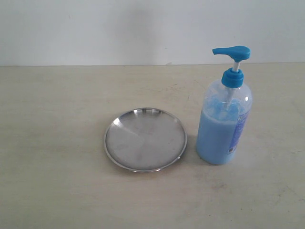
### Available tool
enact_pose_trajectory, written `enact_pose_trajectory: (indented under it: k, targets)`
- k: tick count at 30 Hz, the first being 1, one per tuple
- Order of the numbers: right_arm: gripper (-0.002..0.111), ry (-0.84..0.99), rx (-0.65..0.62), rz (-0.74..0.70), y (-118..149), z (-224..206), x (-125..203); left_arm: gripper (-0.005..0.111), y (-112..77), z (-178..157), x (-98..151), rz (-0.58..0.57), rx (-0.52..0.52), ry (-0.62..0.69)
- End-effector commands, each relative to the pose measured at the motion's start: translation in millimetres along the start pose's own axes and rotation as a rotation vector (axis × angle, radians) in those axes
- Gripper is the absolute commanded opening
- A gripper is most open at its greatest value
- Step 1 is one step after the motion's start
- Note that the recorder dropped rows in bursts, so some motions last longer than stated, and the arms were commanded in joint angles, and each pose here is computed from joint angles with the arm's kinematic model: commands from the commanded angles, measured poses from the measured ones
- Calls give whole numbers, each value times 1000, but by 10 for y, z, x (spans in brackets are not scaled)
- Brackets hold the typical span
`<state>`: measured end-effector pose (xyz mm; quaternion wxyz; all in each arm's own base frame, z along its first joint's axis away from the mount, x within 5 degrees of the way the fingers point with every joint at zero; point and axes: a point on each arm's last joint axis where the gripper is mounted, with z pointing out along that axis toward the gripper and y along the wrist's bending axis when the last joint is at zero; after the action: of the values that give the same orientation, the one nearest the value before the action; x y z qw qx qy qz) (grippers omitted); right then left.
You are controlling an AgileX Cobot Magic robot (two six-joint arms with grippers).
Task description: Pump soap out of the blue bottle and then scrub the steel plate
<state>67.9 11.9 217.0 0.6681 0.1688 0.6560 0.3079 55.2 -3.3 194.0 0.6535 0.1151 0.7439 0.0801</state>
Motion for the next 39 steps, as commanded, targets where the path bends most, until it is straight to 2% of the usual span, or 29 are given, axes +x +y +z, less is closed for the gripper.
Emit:
enact_pose_trajectory:
  k: [1, 3, 5, 6, 11, 14, 16, 18, 19, 22, 25, 29, 39]
  targets:
    - [1, -136, -90, 7, 81, -11, -124, 4, -6, 5, 14, 4, 6, 6]
    - [1, -181, -126, -141, 190, -17, -236, 4, -6, 5, 14, 4, 6, 6]
    - [1, -234, -158, -393, 356, -26, -396, 4, -6, 5, 14, 4, 6, 6]
    - [1, -197, -128, -501, 386, 48, -426, 4, -6, 5, 14, 4, 6, 6]
    - [1, 269, 92, -520, 119, 536, -92, 4, -6, 5, 14, 4, 6, 6]
    - [2, 288, 94, -497, 41, 805, 27, 4, -6, 5, 14, 4, 6, 6]
    - [13, 286, 58, -568, 1, 955, 111, 4, -6, 5, 14, 4, 6, 6]
    - [33, 288, 14, -654, -28, 1058, 191, 4, -6, 5, 14, 4, 6, 6]
    - [50, 319, 13, -677, -73, 1104, 259, 4, -6, 5, 14, 4, 6, 6]
    - [85, 397, 38, -671, -184, 1170, 402, 4, -6, 5, 14, 4, 6, 6]
    - [97, 426, 46, -656, -254, 1221, 497, 4, -6, 5, 14, 4, 6, 6]
    - [97, 374, 7, -691, -276, 1325, 545, 4, -6, 5, 14, 4, 6, 6]
    - [97, 373, -30, -783, -394, 1777, 731, 4, -6, 5, 14, 4, 6, 6]
